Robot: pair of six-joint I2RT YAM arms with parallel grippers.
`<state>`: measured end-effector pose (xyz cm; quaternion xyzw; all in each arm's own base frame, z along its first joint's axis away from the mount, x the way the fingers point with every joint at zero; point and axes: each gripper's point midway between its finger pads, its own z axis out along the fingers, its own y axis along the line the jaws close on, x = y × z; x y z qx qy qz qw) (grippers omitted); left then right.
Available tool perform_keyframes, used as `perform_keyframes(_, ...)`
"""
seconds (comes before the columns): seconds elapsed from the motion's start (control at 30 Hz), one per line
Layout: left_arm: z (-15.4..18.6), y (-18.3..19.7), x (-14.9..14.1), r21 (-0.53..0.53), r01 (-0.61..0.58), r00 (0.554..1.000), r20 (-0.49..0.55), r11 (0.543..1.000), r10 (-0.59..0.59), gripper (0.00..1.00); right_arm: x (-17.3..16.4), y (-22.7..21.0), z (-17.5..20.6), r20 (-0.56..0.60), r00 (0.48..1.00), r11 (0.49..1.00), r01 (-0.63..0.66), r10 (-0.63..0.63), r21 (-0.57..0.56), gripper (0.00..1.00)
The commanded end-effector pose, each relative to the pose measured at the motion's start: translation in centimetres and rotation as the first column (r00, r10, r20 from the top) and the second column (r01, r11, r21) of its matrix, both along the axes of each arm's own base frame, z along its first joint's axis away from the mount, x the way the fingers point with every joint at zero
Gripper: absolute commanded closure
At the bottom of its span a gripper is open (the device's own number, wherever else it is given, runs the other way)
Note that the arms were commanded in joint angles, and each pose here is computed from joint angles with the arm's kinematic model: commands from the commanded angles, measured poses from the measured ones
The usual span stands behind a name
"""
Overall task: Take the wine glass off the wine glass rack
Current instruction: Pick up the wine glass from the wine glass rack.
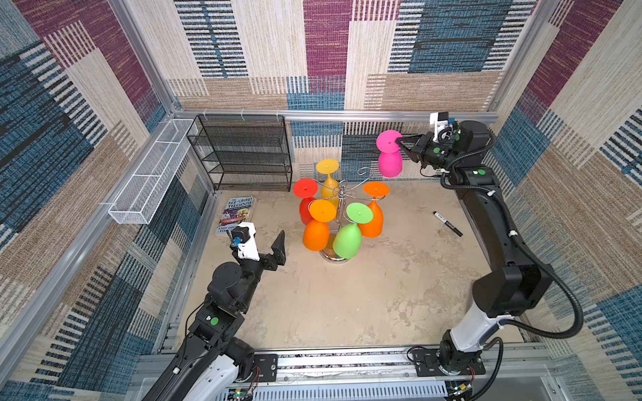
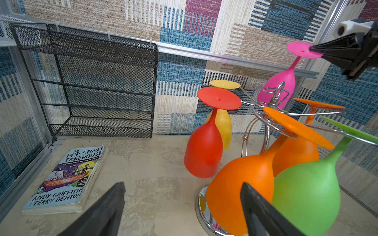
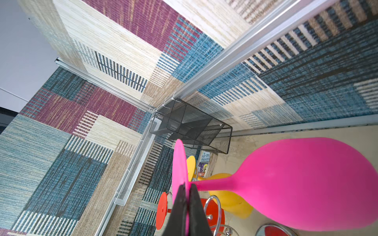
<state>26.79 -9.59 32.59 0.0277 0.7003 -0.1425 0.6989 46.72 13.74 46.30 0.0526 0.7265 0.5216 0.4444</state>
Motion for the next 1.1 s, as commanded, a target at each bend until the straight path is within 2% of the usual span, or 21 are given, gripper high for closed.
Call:
perform_keyframes(0.0, 1.1, 0.0, -0.2, 0.023, 0.001, 1.0, 0.03, 1.0, -0.001, 0.1, -3.8, -0.3, 5.0, 0.232, 0.973, 1.0, -0.005, 0.002, 0.011, 1.0)
perform_keyframes(0.13, 3.1, -0.8, -0.6, 0.013, 0.057, 0.996, 0.065, 0.998, -0.057, 0.1, -10.2, -0.2, 8.0, 0.403, 0.915, 0.998, -0.043, 0.022, 0.044, 1.0)
perform_keyframes(0.27, 5.7, -2.5, -1.2, 0.017, 0.158, 0.981, 0.115, 0.987, -0.159, 0.1, -15.8, -0.1, 10.4, 0.524, 0.851, 0.996, -0.076, 0.044, 0.04, 1.0)
perform_keyframes(0.37, 8.0, -4.8, -1.7, 0.029, 0.283, 0.945, 0.163, 0.959, -0.284, 0.1, -20.0, 0.4, 11.5, 0.602, 0.792, 0.986, -0.159, 0.096, 0.051, 1.0)
perform_keyframes(0.43, 9.6, -6.7, -2.4, 0.034, 0.39, 0.899, 0.202, 0.92, -0.389, 0.09, -22.5, 0.6, 12.0, 0.646, 0.753, 0.973, -0.219, 0.126, 0.066, 1.0)
perform_keyframes(0.53, 11.9, -9.8, -3.5, 0.051, 0.563, 0.794, 0.243, 0.825, -0.557, 0.09, -25.4, 1.1, 12.3, 0.698, 0.7, 0.956, -0.284, 0.153, 0.075, 1.0)
perform_keyframes(0.67, 13.6, -13.6, -4.9, 0.066, 0.762, 0.611, 0.257, 0.644, -0.749, 0.09, -28.7, 3.2, 11.9, 0.75, 0.623, 0.917, -0.396, 0.224, 0.055, 1.0)
perform_keyframes(0.8, 14.8, -15.4, -4.9, 0.051, 0.856, 0.482, 0.279, 0.514, -0.831, 0.09, -31.5, 4.7, 11.3, 0.795, 0.543, 0.873, -0.486, 0.271, 0.035, 1.0)
perform_keyframes(0.93, 16.1, -15.7, -4.3, 0.02, 0.909, 0.388, 0.329, 0.417, -0.861, 0.09, -32.7, 5.2, 10.4, 0.806, 0.513, 0.843, -0.536, 0.294, 0.034, 1.0)
perform_keyframes(1.07, 17.1, -14.5, -2.5, -0.046, 0.937, 0.335, 0.394, 0.345, -0.856, 0.09, -33.3, 5.4, 9.1, 0.804, 0.513, 0.811, -0.581, 0.3, 0.068, 1.0)
